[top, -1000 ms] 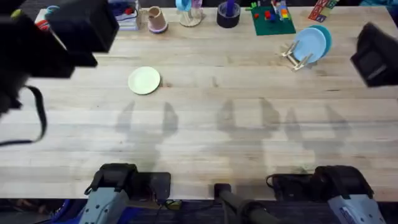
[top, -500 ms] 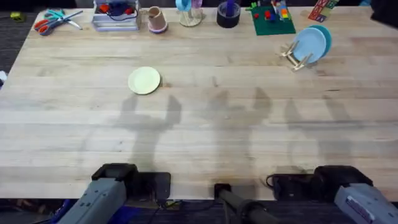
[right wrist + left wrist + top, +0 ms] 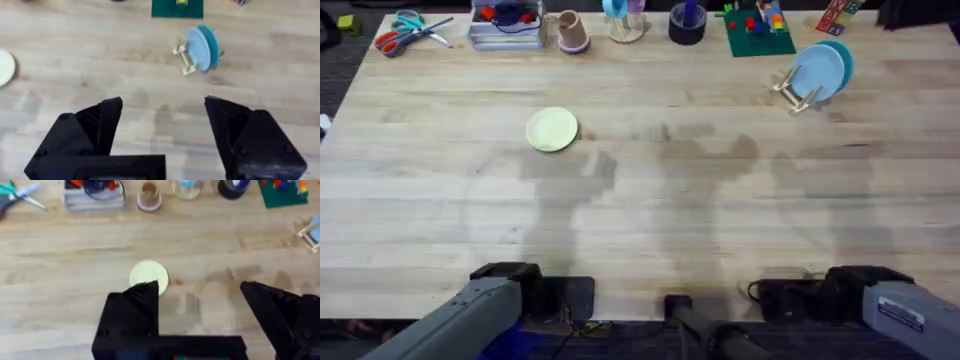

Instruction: Pick up the plates from the table one by one and place each into a slot on the dish rack.

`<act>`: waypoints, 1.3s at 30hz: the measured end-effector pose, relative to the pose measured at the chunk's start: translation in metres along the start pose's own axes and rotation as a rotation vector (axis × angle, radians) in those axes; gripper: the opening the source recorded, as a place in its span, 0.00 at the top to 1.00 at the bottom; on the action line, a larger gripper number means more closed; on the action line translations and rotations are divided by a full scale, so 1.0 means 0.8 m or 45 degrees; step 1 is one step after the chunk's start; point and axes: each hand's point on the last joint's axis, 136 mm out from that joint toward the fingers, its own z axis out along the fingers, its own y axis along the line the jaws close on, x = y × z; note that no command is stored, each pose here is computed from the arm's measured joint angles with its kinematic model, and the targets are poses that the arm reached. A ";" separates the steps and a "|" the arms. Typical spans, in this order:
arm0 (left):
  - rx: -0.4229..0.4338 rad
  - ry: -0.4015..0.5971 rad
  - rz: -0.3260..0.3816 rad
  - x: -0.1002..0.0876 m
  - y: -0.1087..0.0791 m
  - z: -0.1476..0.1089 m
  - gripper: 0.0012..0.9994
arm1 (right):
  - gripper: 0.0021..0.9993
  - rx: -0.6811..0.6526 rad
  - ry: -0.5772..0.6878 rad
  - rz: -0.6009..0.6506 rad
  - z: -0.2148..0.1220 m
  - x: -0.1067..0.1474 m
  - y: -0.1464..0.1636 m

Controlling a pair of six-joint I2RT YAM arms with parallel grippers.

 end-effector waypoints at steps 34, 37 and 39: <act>-0.032 0.162 -0.048 0.030 0.007 0.011 0.96 | 0.01 -0.011 0.095 0.005 0.017 0.011 0.001; -0.032 0.171 -0.060 0.032 0.006 0.011 0.96 | 0.01 -0.012 0.095 0.005 0.017 0.011 0.001; -0.033 0.182 -0.066 0.035 0.006 0.010 0.96 | 0.01 -0.011 0.095 0.006 0.017 0.011 0.001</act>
